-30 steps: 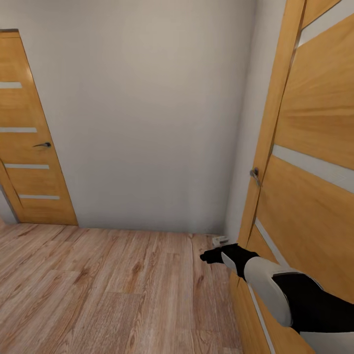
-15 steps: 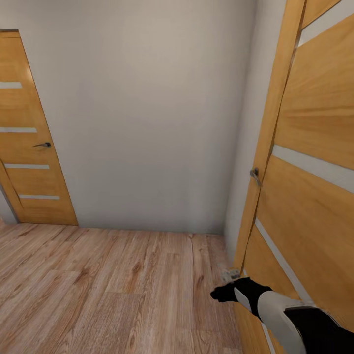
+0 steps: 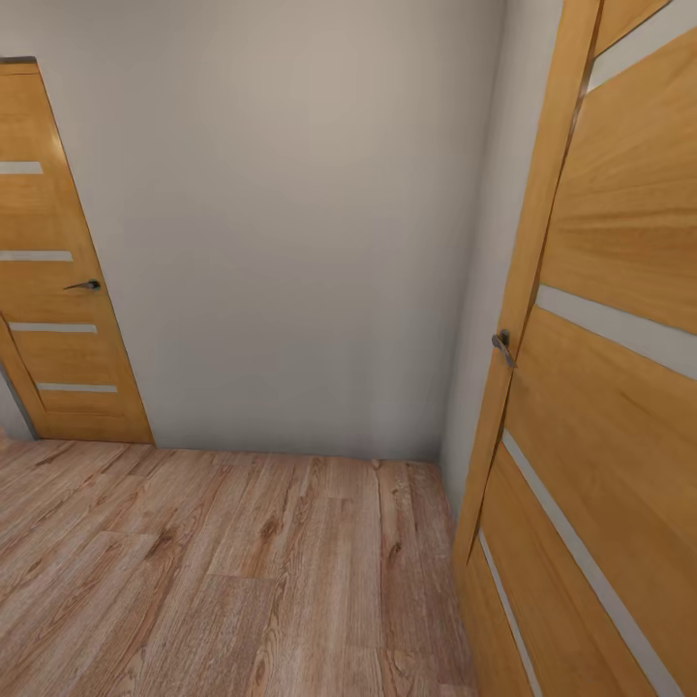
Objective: Move the two storage containers from the living room to the garage. In the garage, place one container on the floor and stack the other container on top of it (either order is fine).
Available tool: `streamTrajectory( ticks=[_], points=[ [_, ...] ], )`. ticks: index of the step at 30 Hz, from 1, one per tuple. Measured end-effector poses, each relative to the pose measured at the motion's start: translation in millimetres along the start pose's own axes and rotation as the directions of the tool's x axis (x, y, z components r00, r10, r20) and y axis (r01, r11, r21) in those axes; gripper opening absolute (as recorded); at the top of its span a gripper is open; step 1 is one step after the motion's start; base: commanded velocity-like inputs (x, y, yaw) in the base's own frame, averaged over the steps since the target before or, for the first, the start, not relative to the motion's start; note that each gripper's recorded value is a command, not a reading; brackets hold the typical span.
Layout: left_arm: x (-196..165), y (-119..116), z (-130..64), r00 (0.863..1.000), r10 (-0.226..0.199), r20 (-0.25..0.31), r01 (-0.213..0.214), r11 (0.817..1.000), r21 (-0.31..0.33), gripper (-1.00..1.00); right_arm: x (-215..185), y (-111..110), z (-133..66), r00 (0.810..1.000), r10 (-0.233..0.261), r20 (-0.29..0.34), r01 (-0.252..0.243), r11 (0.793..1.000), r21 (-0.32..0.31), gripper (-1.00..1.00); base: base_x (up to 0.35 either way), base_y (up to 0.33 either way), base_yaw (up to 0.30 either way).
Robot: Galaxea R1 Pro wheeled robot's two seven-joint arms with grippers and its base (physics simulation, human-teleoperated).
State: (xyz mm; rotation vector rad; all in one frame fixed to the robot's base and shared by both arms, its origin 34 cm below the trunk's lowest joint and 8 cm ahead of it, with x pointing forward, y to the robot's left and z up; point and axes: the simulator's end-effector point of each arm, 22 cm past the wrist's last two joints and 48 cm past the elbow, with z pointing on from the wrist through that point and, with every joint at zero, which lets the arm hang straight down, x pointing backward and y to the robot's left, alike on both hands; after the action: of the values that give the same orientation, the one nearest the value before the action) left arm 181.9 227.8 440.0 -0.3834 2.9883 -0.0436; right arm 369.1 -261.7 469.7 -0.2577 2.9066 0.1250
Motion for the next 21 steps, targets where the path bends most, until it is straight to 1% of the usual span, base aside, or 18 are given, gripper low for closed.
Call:
streamTrajectory(
  ticks=[2, 4, 7, 14, 21],
  points=[
    [0, 0, 0.0, 1.0, 0.0, 0.0, 0.0, 1.0, -0.001, 1.0, 39, 5, 1.7, 1.0, -0.007, 0.011, 0.007, 1.0, -0.004, 1.0, 0.0, 0.0, 0.0],
    [0, 0, 0.0, 1.0, 0.0, 0.0, 0.0, 1.0, -0.001, 1.0, 78, 9, 0.5, 1.0, -0.009, -0.005, 0.009, 1.0, -0.007, 1.0, 0.0, 0.0, 0.0],
    [0, 0, 0.0, 1.0, 0.0, 0.0, 0.0, 1.0, -0.001, 1.0, 108, 12, -1.8, 1.0, -0.008, -0.024, 0.008, 1.0, -0.009, 1.0, 0.0, 0.0, 0.0],
    [0, 0, 0.0, 1.0, -0.001, 0.0, 0.001, 1.0, -0.002, 1.0, 120, 12, -3.0, 0.999, -0.006, -0.036, 0.006, 1.0, -0.007, 1.0, 0.0, 0.0, 0.0],
    [0, 0, 0.0, 1.0, -0.001, 0.0, 0.001, 1.0, -0.002, 1.0, 122, -1, -4.4, 0.999, -0.008, -0.039, 0.009, 1.0, 0.024, 1.0, 0.0, 0.0, 0.0]
  ],
)
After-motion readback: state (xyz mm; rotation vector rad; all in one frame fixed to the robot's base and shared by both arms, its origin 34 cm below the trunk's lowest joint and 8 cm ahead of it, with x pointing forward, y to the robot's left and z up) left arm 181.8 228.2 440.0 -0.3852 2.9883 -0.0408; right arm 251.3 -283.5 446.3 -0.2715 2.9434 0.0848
